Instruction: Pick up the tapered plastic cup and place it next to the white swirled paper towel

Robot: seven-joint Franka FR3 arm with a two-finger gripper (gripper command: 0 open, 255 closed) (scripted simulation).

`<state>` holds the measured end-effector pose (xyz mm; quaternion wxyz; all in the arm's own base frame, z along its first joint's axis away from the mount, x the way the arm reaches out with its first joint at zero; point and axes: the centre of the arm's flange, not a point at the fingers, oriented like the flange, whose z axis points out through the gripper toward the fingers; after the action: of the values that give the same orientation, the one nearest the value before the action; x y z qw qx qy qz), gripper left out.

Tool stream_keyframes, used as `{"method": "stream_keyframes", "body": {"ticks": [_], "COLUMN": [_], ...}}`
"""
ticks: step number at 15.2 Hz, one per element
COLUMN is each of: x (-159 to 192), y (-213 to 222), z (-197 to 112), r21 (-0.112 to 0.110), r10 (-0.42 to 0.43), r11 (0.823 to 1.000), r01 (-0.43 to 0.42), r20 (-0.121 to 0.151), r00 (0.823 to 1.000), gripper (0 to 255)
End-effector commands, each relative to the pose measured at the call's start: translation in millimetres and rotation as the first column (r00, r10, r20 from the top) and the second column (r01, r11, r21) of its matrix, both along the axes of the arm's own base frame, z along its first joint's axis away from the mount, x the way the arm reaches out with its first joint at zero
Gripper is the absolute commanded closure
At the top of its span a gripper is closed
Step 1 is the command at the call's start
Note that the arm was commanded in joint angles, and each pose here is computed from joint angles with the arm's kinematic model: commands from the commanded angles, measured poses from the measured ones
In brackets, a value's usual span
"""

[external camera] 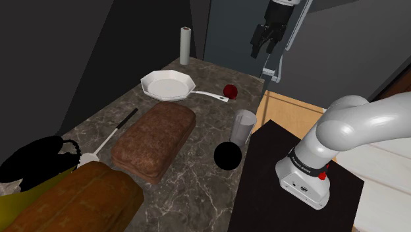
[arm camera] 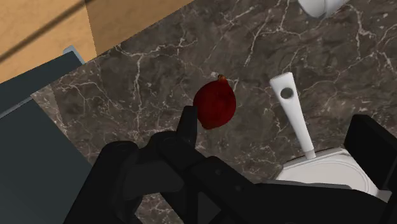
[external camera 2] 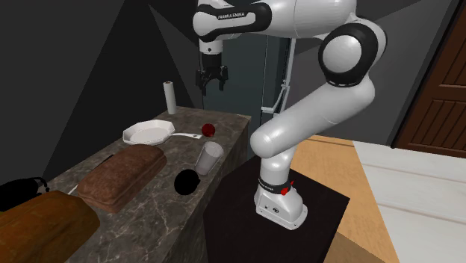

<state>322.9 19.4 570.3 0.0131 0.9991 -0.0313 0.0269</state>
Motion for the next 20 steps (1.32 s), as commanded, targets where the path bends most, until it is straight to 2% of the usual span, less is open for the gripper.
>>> {"method": "stream_keyframes", "body": {"ticks": [1, 5, 7, 10, 15, 20], "x": [0.0, -40.4, -58.7, -83.7, -117.9, -142.0], "y": [0.0, 24.8, 39.2, 62.8, 107.2, 156.3], "z": [0.0, -32.6, -49.6, -75.6, -120.7, -167.5], "r21": [0.0, -0.001, 0.0, 0.005, 0.019, 0.041], "r10": [0.0, -0.135, -0.201, -0.299, -0.454, -0.594], "r11": [1.0, 0.991, 0.979, 0.954, 0.89, 0.801], "r01": [0.0, 0.135, 0.202, 0.3, 0.456, 0.598], "r20": [0.0, 0.039, 0.059, 0.088, 0.134, 0.177], "r00": [1.0, 0.99, 0.978, 0.95, 0.881, 0.784], "gripper": [0, 0, 0, 0, 0, 0]}}
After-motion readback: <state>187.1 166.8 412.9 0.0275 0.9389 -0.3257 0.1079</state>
